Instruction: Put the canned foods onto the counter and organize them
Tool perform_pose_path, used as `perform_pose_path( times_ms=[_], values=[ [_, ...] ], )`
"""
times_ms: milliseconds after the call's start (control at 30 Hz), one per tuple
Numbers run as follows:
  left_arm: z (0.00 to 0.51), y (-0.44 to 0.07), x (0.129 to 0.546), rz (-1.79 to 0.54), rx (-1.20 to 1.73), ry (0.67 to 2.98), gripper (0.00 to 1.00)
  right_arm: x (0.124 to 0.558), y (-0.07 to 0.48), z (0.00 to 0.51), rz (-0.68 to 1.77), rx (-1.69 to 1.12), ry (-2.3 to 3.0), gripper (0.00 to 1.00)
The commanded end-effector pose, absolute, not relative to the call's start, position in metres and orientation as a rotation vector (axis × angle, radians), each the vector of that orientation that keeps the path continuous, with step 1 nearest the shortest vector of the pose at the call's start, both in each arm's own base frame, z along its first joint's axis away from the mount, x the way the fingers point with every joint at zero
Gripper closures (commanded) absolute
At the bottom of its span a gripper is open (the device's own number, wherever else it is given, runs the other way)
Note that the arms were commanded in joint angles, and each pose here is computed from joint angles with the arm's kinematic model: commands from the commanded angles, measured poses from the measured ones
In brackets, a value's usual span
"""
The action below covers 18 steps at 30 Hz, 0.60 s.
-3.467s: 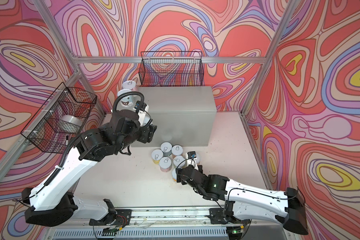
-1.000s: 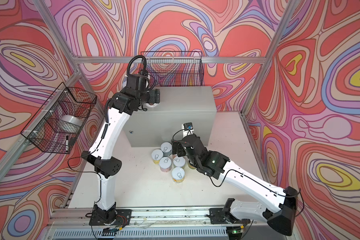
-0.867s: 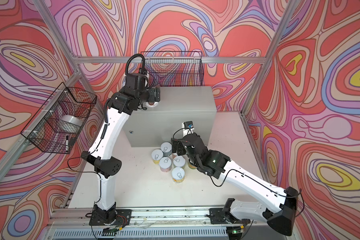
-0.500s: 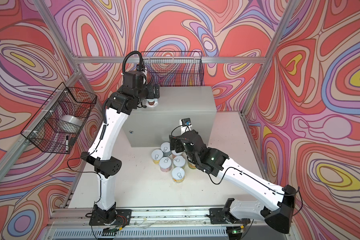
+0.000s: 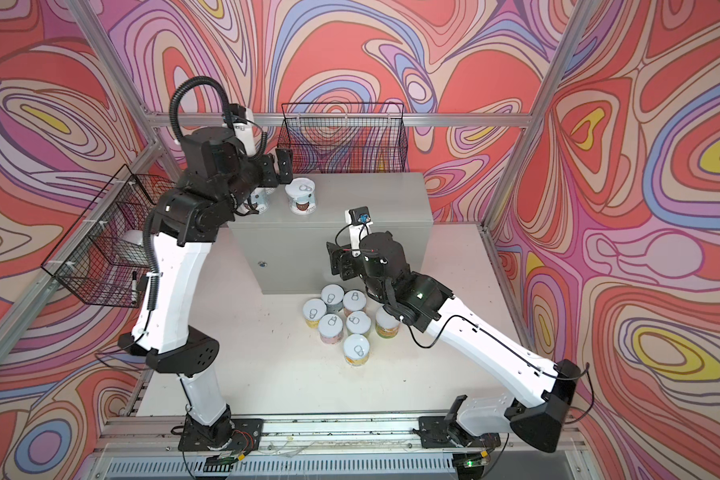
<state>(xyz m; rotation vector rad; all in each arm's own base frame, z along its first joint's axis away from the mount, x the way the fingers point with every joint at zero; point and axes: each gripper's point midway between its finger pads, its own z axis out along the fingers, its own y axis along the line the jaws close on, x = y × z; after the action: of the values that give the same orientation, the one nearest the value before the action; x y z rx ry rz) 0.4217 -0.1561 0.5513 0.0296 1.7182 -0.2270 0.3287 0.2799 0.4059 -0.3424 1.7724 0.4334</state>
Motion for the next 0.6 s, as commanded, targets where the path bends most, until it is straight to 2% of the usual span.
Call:
perform_pose_path(
  times_ms=[0,100,267,567],
  values=[
    [0.546,-0.151,0.386,-0.313,0.057,1.749,0.01,0.345,0.284,0.424,0.414,-0.396,1.721,0.22],
    [0.515,-0.149,0.365,-0.363,0.068,1.783,0.02,0.359,0.29,0.428,0.439,-0.432,1.709,0.26],
    [0.461,-0.137,0.335,-0.395,0.038,1.854,0.05,0.379,0.306,0.43,0.489,-0.5,1.682,0.26],
    [0.383,-0.117,0.293,-0.356,0.053,1.977,0.06,0.403,0.341,0.422,0.556,-0.574,1.666,0.33]
  ],
)
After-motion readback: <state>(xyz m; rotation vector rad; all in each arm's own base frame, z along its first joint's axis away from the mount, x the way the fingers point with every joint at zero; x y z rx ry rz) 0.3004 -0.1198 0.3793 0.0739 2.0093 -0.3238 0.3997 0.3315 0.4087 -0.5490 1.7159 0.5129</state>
